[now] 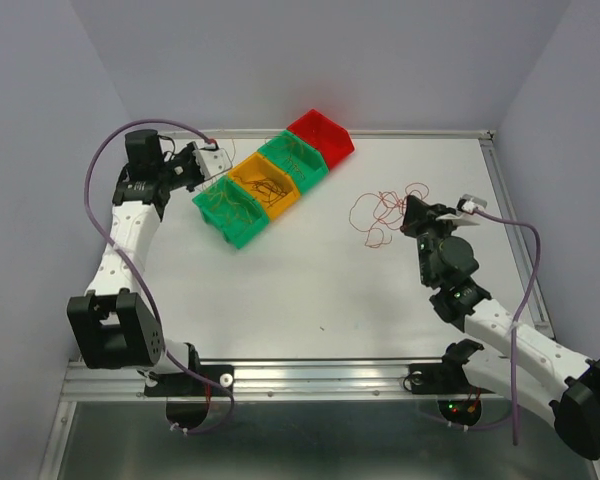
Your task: Untangle the cables
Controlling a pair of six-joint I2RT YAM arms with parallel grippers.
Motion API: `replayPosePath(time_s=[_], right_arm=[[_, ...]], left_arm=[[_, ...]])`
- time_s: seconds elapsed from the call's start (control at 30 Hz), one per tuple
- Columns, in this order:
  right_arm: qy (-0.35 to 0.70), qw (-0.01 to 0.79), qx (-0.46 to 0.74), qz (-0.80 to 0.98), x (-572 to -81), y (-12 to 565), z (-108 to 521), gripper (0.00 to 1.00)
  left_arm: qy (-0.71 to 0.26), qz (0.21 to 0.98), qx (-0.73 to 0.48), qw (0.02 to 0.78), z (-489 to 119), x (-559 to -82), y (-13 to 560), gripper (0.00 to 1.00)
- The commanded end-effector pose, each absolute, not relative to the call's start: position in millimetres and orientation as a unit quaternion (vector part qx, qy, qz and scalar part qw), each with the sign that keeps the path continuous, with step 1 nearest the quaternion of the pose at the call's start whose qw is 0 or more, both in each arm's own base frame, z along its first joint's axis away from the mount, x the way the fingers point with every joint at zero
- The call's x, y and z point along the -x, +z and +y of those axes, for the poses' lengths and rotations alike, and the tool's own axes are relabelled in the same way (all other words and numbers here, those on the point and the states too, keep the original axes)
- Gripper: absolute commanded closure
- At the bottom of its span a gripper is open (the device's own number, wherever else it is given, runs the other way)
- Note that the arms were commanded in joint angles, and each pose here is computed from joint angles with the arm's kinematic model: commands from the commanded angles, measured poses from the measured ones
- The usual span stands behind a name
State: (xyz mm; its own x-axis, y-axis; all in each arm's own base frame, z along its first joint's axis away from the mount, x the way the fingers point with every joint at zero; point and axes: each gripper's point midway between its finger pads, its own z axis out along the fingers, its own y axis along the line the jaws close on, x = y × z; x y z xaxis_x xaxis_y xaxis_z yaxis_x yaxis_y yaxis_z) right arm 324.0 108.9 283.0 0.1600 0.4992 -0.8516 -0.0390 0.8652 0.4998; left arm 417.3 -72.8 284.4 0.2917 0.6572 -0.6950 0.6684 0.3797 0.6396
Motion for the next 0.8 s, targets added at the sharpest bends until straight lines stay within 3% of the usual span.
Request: replayPosePath(time_s=[0.0,0.17,0.5,0.77], right_arm=[[0.209,0.738,-0.188,0.614,-320,279,112,0.99],[0.213,0.734,-0.188,0.617,-318,272,113,0.99],[0.223,0.734,-0.190,0.613,-311,270,110,0.99],[0.232,0.725,-0.170,0.626,-315,264,122,0.99]], left_arm=[[0.000,0.587,-0.562,0.583,-72,-441,283,1.00],[-0.005,0.613,-0.561,0.556,-69,-456,254,1.00],[-0.034,0.709,-0.584,0.394,-55,-460,152,1.00],[0.004,0.681,-0.660,0.316,-80,-442,107,1.00]])
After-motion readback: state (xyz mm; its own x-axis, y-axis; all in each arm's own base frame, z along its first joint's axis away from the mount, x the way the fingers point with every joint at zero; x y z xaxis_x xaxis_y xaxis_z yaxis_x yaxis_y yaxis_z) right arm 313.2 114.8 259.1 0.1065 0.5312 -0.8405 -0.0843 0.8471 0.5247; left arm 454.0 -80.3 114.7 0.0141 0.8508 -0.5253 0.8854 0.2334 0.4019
